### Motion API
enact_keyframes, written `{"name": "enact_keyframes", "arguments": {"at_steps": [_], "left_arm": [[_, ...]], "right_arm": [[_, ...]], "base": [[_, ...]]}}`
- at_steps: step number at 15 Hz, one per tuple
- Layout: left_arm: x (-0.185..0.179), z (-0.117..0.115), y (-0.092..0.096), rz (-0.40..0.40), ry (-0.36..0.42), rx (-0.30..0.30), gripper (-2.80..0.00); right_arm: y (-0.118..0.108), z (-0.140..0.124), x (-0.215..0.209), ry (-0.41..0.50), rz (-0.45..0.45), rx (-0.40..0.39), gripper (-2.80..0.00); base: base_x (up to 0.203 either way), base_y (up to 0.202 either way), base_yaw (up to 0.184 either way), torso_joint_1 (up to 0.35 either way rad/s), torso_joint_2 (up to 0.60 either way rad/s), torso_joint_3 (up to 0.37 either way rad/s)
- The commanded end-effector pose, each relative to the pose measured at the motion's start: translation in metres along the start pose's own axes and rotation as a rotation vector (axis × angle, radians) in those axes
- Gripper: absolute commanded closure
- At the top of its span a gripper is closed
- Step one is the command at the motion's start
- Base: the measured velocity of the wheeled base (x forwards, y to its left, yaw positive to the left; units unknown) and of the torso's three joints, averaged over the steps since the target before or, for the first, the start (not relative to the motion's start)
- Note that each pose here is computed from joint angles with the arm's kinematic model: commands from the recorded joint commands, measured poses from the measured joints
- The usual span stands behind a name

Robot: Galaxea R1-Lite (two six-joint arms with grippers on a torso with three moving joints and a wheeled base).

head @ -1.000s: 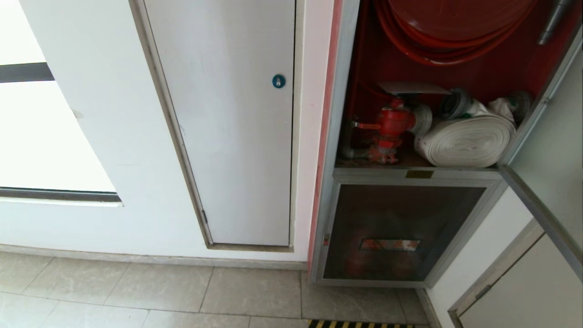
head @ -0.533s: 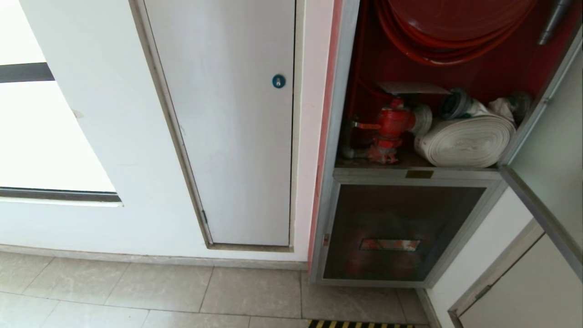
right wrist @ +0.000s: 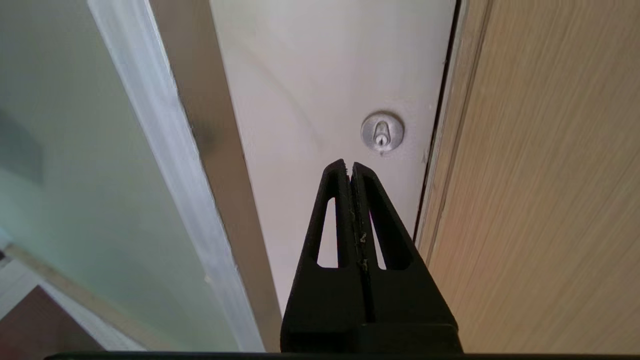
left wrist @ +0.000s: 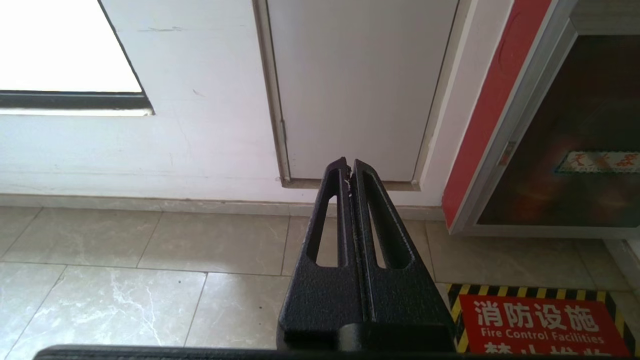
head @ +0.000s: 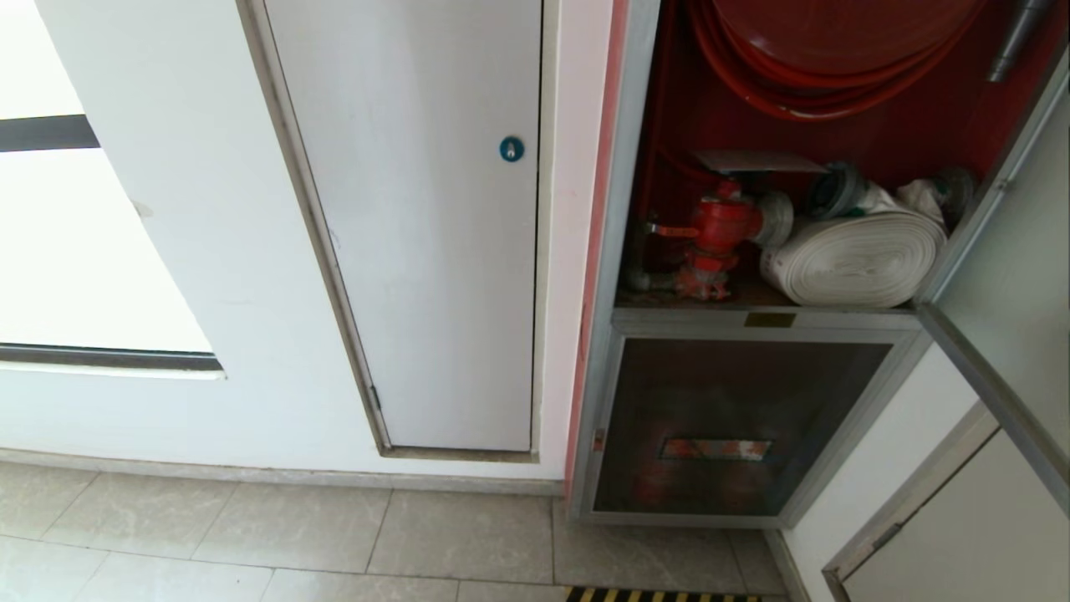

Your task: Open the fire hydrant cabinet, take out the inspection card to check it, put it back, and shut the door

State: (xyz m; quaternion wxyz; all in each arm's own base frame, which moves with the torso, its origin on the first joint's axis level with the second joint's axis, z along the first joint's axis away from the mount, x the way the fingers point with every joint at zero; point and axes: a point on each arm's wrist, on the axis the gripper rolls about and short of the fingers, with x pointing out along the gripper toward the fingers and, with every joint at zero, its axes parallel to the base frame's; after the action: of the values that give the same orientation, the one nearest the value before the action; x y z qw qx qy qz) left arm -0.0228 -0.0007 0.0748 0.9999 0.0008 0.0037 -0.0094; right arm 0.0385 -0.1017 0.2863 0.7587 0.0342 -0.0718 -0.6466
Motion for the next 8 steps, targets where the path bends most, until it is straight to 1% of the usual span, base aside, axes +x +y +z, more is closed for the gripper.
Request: {"name": "enact_keyframes", "arguments": {"at_steps": [1, 3, 5, 8], "left_arm": [[0.000, 0.000, 0.000, 0.000, 0.002, 0.000, 0.00], [0.000, 0.000, 0.000, 0.000, 0.002, 0.000, 0.00], [0.000, 0.000, 0.000, 0.000, 0.000, 0.000, 0.00], [0.000, 0.000, 0.000, 0.000, 0.002, 0.000, 0.00]], "right_arm": [[0.003, 0.002, 0.012, 0.008, -0.009, -0.002, 0.00], [0.005, 0.005, 0.021, 0.012, -0.011, -0.003, 0.00], [0.006, 0.004, 0.025, -0.007, -0.002, 0.003, 0.00], [0.008, 0.003, 0.027, -0.014, 0.042, 0.003, 0.00]], "base": [[0.000, 0.000, 0.000, 0.000, 0.00, 0.000], [0.000, 0.000, 0.000, 0.000, 0.00, 0.000], [0.000, 0.000, 0.000, 0.000, 0.00, 0.000], [0.000, 0.000, 0.000, 0.000, 0.00, 0.000]]}}
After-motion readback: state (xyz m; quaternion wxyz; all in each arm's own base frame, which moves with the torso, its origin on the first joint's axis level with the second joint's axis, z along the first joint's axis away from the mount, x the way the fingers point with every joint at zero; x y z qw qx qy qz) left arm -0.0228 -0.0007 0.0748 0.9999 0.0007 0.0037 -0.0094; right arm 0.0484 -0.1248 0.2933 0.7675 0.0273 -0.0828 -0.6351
